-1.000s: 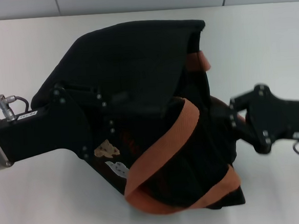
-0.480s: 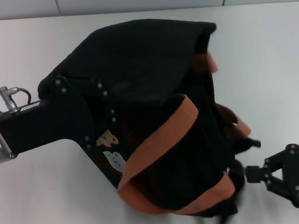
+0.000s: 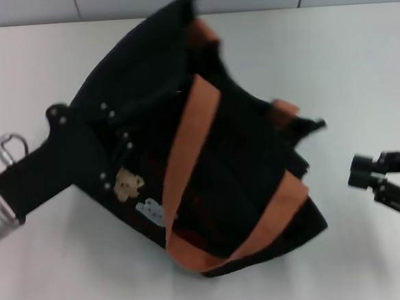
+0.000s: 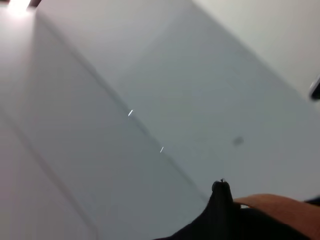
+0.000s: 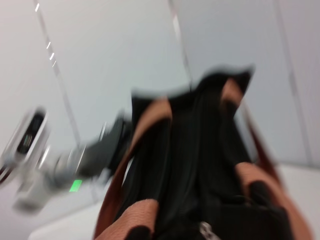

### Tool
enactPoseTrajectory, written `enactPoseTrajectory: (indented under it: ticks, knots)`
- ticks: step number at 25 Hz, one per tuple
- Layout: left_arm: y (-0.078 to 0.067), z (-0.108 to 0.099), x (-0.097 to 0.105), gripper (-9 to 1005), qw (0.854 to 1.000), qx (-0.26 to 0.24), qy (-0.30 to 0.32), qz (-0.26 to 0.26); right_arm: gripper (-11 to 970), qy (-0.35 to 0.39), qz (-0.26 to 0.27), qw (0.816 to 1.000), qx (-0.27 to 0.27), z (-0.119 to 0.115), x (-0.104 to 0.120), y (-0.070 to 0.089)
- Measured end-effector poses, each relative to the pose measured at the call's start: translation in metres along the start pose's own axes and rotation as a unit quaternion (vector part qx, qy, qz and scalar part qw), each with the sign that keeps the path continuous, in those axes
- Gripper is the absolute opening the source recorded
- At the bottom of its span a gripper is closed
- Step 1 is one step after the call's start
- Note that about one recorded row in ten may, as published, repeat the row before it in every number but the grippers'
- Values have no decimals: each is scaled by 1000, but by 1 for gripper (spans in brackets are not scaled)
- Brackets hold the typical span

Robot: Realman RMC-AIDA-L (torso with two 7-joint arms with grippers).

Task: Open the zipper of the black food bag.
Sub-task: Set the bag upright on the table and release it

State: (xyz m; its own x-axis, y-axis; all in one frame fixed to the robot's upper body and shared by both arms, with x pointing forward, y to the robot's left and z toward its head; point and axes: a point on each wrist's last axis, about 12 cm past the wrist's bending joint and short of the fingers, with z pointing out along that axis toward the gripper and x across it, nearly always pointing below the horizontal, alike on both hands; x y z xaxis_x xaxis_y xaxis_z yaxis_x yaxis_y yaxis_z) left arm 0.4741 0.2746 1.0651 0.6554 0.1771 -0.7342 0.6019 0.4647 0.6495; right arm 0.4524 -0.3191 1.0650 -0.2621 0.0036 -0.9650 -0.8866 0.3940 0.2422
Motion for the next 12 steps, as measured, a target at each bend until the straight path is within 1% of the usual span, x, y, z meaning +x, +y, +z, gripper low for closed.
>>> enactPoseTrajectory:
  ticks: [2,3,4,5,7,8,9,10,11,12]
  knots:
    - [0,0,0,110,1000,0,0,0,114,-26,-2,1000,8,-1,-3,0]
    - [-20,-22,3,110,995,-65,52,-51,130,-38,-3,999,6,-1,-5,1]
    - [-27,-30,1,110,990,-103,63,-75,145,-50,-8,999,-1,-1,-8,2]
    - [-27,-30,1,111,990,-103,63,-75,161,-54,-10,998,-8,0,-9,2]
    - [-35,-36,0,111,980,-142,69,-119,193,-58,-13,998,-16,2,-11,3]
    - [-38,-37,1,111,974,-154,72,-152,208,-61,-16,998,-24,3,-13,3]
    - [-41,-38,2,112,963,-164,76,-202,224,-63,-23,997,-41,7,-16,4]
    - [-41,-38,2,112,963,-164,76,-202,272,-63,-23,997,-41,7,-16,4]
    - [-43,-38,3,112,956,-166,76,-228,321,-62,-27,997,-49,9,-17,5]
    - [-43,-38,3,113,954,-167,75,-237,369,-61,-30,996,-57,11,-18,5]
